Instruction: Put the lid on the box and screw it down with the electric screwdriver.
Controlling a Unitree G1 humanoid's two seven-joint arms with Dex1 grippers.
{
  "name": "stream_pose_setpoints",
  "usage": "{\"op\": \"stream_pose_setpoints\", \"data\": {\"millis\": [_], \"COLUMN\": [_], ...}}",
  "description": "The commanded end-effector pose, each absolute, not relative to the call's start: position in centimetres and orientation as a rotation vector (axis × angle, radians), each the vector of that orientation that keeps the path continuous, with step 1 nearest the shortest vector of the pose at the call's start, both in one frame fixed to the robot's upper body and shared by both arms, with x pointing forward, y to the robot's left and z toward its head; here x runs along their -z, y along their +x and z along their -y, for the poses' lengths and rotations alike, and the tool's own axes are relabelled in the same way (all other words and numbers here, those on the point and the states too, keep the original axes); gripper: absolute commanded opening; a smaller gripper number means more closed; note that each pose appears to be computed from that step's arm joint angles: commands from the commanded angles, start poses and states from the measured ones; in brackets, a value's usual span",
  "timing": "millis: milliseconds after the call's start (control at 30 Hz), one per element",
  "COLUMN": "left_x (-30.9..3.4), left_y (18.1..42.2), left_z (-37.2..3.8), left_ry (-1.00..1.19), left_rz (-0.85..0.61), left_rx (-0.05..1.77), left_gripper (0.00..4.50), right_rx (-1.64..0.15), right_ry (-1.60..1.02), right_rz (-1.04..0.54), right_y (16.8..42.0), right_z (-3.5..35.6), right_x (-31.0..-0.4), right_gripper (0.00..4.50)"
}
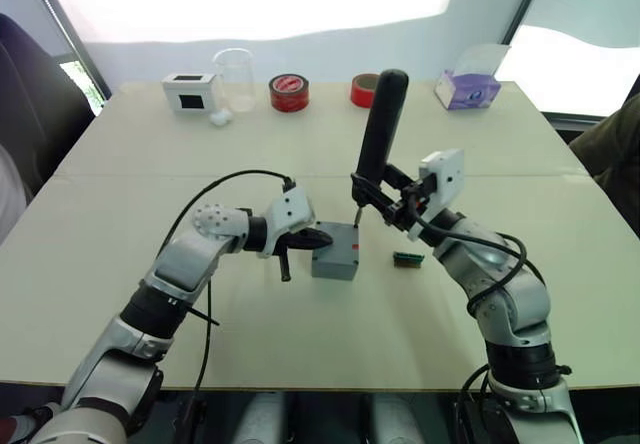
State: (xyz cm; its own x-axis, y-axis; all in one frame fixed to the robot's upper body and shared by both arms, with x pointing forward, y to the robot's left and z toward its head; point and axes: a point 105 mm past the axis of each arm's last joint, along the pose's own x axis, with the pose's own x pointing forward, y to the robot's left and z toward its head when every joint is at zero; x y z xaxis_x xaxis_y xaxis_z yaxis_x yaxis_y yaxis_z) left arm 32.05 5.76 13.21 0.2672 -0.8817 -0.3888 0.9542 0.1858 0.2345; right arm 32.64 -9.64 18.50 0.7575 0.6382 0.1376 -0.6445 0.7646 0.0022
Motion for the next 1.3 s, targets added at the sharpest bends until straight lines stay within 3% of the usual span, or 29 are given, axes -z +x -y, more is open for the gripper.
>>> {"op": "stream_pose_setpoints", "data": {"millis": [33,867,1167,1300], "left_x": [-13.4,-13.0,-12.9,-13.9], "left_y": [31.9,31.9,31.8,31.9], "left_z": [-5.7,-5.5,-5.7,-5.3], "left_ry": [0.487,0.462,0.444,0.326], "left_rz": [-0.177,-0.18,-0.185,-0.15], "left_rx": [1.309,1.3,1.295,1.286], "left_gripper": [0.0,0.0,0.0,0.0], "right_rx": [-0.722,-0.75,-0.883,-0.86], "right_ry": [0.055,-0.004,0.025,0.076], "right_rz": [-0.084,-0.039,0.243,0.351], "right_y": [32.2,32.5,31.6,31.7], "right_z": [9.1,9.4,9.6,11.2], "right_x": [-13.1,-14.4,-26.3,-32.3], "right_gripper": [1.82,1.82,1.82,1.82]}}
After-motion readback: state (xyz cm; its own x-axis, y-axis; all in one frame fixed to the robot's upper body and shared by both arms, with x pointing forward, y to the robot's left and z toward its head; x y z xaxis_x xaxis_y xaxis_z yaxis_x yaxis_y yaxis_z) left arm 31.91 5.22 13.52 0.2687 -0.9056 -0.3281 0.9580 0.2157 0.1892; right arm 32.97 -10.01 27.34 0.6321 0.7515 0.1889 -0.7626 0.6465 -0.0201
